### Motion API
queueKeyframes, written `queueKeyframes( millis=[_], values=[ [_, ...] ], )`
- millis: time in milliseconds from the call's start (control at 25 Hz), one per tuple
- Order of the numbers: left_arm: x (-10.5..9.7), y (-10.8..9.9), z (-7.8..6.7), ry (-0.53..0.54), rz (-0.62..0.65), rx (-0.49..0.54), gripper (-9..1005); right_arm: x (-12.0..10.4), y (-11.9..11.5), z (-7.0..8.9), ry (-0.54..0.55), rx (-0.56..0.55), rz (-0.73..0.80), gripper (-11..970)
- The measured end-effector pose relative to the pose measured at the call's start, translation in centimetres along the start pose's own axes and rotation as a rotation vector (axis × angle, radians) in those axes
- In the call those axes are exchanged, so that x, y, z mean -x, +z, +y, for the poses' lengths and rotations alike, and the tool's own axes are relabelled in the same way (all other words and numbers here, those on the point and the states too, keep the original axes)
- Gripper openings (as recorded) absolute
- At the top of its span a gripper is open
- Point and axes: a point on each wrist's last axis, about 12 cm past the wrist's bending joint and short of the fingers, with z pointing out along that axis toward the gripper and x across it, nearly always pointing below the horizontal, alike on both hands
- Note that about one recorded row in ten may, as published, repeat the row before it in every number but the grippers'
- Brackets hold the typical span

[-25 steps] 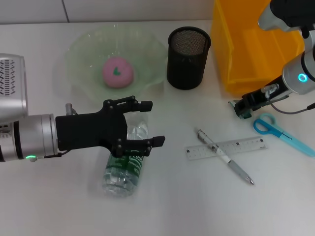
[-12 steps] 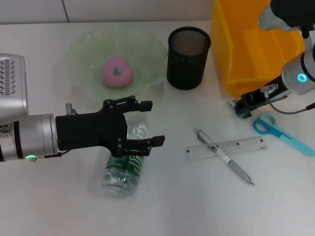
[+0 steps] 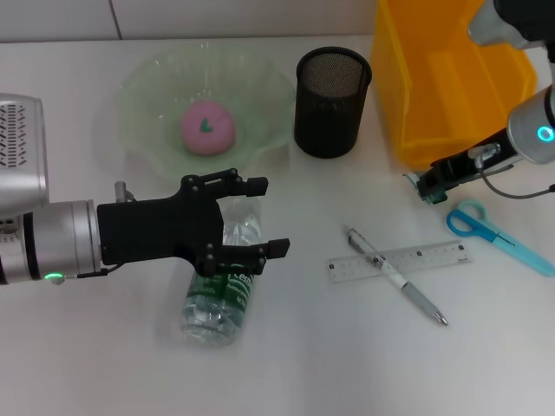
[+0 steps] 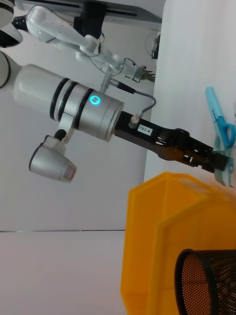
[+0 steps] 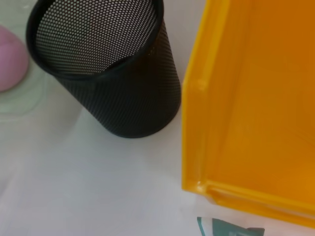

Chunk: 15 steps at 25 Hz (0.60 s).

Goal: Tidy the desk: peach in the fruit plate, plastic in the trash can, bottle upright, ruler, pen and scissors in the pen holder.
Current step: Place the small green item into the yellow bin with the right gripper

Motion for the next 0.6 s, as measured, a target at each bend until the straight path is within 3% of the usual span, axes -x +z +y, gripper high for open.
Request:
queueKeyframes(
  millis=[160,360,480,600],
  values=[
    [0.0,0.0,0.0,0.000,-0.001,0.000,861,-0.2,-1.2,0.4,-0.014,0.024,-0.010,323],
    [0.1,-0.1,0.0,0.000,-0.006,0.002,861,-0.2,-5.1,1.7,-0.061,0.103,-0.101,325],
    [0.1,-0.1,0.0,0.000,-0.005,0.003,860,0.2,-7.3,1.2,-0.067,0.081,-0.180,324],
    [0.1,-0.1,0.0,0.000,-0.006,0.004,860,0.9,-9.1,-0.6,-0.065,0.035,-0.281,323]
  ],
)
